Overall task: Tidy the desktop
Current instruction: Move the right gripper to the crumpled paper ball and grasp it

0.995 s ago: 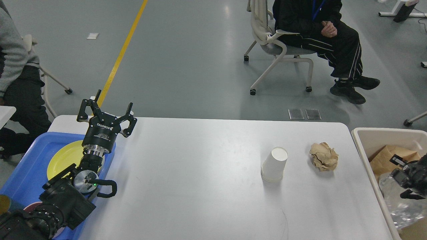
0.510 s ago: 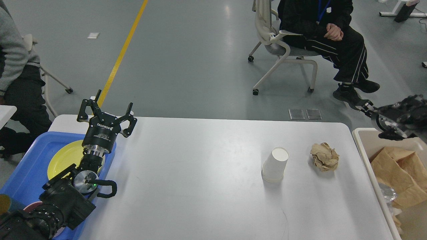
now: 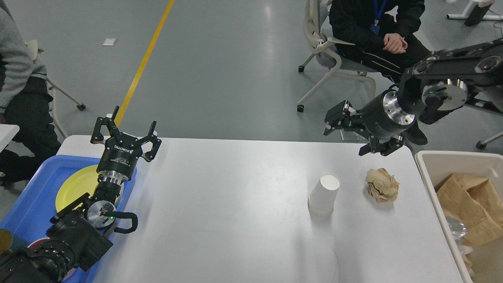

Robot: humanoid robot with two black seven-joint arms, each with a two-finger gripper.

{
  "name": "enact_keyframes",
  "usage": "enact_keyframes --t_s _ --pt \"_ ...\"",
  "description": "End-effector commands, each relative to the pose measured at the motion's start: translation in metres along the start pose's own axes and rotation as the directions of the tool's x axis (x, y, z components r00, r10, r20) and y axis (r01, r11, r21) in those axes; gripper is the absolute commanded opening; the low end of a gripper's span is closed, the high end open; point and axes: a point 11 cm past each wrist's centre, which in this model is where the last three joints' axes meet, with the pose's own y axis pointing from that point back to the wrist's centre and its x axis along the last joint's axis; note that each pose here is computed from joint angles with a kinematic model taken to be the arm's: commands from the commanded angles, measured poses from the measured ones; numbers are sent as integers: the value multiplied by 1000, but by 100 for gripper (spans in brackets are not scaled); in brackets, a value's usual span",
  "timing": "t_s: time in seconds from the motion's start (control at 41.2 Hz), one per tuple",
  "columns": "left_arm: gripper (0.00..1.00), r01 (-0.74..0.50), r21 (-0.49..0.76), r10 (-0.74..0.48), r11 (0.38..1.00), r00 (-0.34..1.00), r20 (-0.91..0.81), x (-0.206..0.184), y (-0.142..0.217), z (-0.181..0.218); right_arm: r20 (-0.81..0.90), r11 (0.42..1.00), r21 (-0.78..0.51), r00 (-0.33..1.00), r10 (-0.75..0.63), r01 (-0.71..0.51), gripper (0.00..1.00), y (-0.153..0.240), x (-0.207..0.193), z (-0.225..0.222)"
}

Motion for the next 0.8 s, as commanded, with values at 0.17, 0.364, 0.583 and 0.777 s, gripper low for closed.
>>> enact_keyframes --t_s 0.17,0.364,0.583,0.777 --pt "99 1 0 -1 1000 1000 -1 0 0 0 -120 991 -90 987 -108 97 100 -10 -37 -17" --pt "99 1 0 -1 1000 1000 -1 0 0 0 44 990 -139 999 14 -8 100 -49 -10 48" --pt "99 1 0 -1 1000 1000 -1 0 0 0 155 967 -211 971 180 -146 100 -96 0 100" --pt "99 1 0 -1 1000 1000 -1 0 0 0 216 935 -267 931 293 -233 100 -115 18 136"
